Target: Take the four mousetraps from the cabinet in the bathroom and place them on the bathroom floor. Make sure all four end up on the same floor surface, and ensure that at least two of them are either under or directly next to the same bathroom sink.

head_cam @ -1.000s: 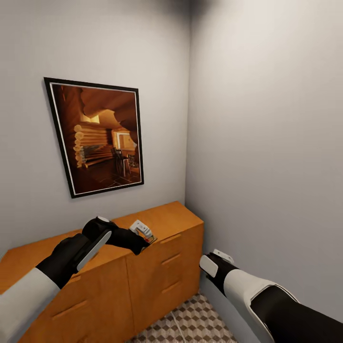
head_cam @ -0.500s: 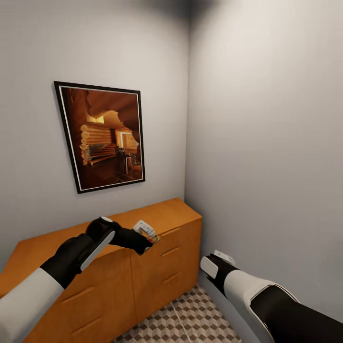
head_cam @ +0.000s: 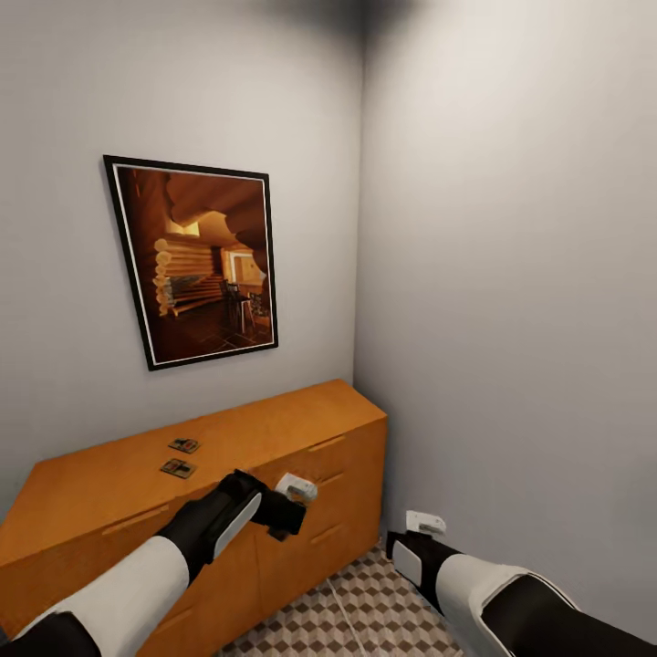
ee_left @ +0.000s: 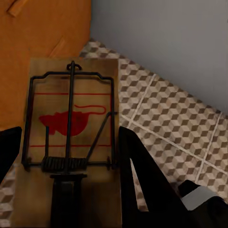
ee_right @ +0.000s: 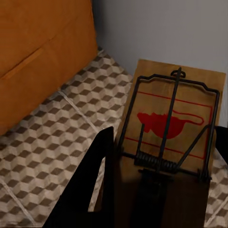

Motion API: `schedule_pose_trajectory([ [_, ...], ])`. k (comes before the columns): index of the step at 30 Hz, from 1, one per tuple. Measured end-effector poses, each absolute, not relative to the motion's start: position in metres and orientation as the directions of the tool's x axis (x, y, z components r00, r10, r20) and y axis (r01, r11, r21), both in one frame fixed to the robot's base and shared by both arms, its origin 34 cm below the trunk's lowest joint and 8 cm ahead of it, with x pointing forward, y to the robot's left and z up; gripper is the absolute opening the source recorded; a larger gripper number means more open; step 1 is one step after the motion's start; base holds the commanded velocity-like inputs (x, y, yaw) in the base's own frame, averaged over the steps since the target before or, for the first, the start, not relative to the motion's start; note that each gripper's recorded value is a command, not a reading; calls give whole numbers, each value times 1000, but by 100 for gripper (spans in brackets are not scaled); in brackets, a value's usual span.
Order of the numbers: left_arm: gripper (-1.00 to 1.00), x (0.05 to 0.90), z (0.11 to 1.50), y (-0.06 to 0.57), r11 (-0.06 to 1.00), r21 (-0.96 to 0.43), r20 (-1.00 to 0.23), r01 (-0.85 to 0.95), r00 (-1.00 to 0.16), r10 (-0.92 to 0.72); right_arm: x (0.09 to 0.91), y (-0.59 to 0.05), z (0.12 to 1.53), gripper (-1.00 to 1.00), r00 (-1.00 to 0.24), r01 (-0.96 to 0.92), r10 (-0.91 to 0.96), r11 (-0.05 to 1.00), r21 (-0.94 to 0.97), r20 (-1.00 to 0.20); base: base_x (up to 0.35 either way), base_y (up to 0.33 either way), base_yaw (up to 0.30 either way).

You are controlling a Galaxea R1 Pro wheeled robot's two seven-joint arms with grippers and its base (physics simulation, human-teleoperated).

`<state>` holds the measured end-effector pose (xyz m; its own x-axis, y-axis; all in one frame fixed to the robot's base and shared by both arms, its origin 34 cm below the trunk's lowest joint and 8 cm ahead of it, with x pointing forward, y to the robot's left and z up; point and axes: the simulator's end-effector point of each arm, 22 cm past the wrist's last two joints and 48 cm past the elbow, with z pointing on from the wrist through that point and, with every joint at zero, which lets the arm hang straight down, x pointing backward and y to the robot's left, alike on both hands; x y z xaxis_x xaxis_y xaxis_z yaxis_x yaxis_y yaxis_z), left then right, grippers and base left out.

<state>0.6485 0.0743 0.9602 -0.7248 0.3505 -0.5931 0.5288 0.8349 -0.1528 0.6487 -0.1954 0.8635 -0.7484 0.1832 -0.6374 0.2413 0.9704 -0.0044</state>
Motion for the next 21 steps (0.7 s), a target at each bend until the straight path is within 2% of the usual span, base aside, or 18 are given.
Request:
schedule_pose_trajectory([
  [4,-100,630,895,104,879,-196,-548,435,-792,270,622,-203,832,-100,-767,211,166,977,1,-620,0,0,0],
  [7,-100,607,840,148,928,-236,-512,289,-849,134,598,-218,805,-100,-770,143,106,990,-8,-629,0,0,0],
  [10,-100,596,814,190,957,-222,-539,184,-842,37,584,-235,790,-100,-764,28,-3,999,-39,-645,0,0,0],
  [15,-100,565,782,224,973,-195,-553,120,-833,-8,558,-243,770,-100,-766,-171,-160,984,-44,-623,0,0,0],
  [19,-100,549,768,246,983,-165,-555,77,-832,-28,537,-267,757,-100,-776,-241,-217,970,-40,-592,0,0,0],
  [21,-100,547,764,269,991,-135,-568,-12,-819,-87,531,-281,755,-100,-778,-256,-231,966,-41,-585,0,0,0],
])
